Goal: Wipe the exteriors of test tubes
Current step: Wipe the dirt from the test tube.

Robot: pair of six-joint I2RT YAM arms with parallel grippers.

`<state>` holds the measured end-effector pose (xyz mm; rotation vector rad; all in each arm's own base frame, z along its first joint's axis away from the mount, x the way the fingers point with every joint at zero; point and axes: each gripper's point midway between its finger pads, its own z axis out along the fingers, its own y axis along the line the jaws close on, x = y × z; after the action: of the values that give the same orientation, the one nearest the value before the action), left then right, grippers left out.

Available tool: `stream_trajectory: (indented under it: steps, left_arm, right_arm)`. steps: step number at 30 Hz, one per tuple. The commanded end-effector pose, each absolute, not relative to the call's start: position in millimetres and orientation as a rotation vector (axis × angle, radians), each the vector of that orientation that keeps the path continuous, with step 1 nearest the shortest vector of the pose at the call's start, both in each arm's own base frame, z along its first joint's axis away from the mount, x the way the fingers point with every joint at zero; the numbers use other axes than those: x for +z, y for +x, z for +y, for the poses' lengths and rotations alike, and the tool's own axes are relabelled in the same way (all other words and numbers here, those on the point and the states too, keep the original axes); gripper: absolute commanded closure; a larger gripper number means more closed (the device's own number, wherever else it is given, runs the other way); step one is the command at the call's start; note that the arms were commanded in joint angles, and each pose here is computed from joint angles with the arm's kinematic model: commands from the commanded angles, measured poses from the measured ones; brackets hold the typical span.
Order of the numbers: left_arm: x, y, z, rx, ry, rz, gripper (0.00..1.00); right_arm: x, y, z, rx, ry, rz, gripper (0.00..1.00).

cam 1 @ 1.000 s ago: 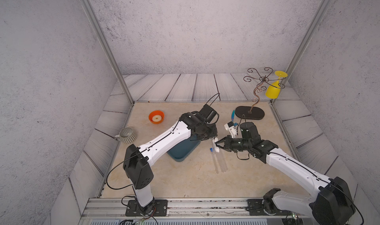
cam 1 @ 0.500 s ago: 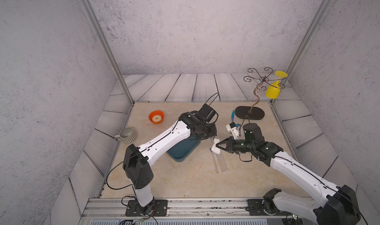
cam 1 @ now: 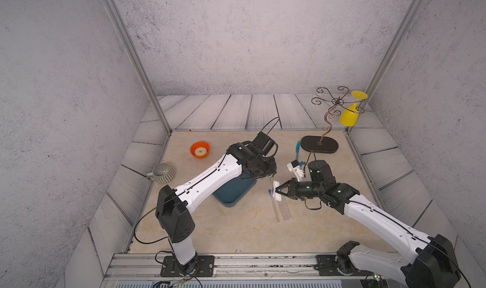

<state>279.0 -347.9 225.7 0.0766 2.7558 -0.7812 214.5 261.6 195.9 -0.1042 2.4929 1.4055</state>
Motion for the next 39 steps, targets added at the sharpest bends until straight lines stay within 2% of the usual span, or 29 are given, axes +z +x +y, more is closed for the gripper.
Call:
stream_trajectory:
  steps: [1, 4, 11, 16, 22, 30, 34, 39]
  left_arm:
    - [247, 278, -346, -0.839, 0.089, 2.702, 0.85]
    - [245, 276, -345, -0.839, 0.084, 2.708, 0.85]
    - [245, 270, -342, -0.852, 0.109, 2.709, 0.85]
    - [249, 261, -338, -0.868, 0.163, 2.708, 0.85]
    - [248, 250, -335, -0.897, 0.215, 2.719, 0.85]
    - [250, 241, -343, -0.977, 0.268, 2.723, 0.85]
    - [251, 241, -345, -0.99, 0.273, 2.721, 0.85]
    - [256, 241, -348, -1.006, 0.281, 2.707, 0.84]
  right_arm:
    - [179, 209, 254, 1.344, -0.087, 2.54, 0.95]
    - [185, 211, 254, 1.341, -0.101, 2.527, 0.95]
    - [232, 214, 254, 1.342, -0.174, 2.427, 0.95]
    - [236, 221, 243, 1.287, -0.153, 2.446, 0.95]
    - [245, 248, 229, 1.27, -0.107, 2.408, 0.95]
    - [280, 294, 258, 1.345, -0.2, 2.32, 0.95]
    - [282, 300, 269, 1.386, -0.222, 2.327, 0.95]
    - [260, 302, 272, 1.376, -0.202, 2.374, 0.95]
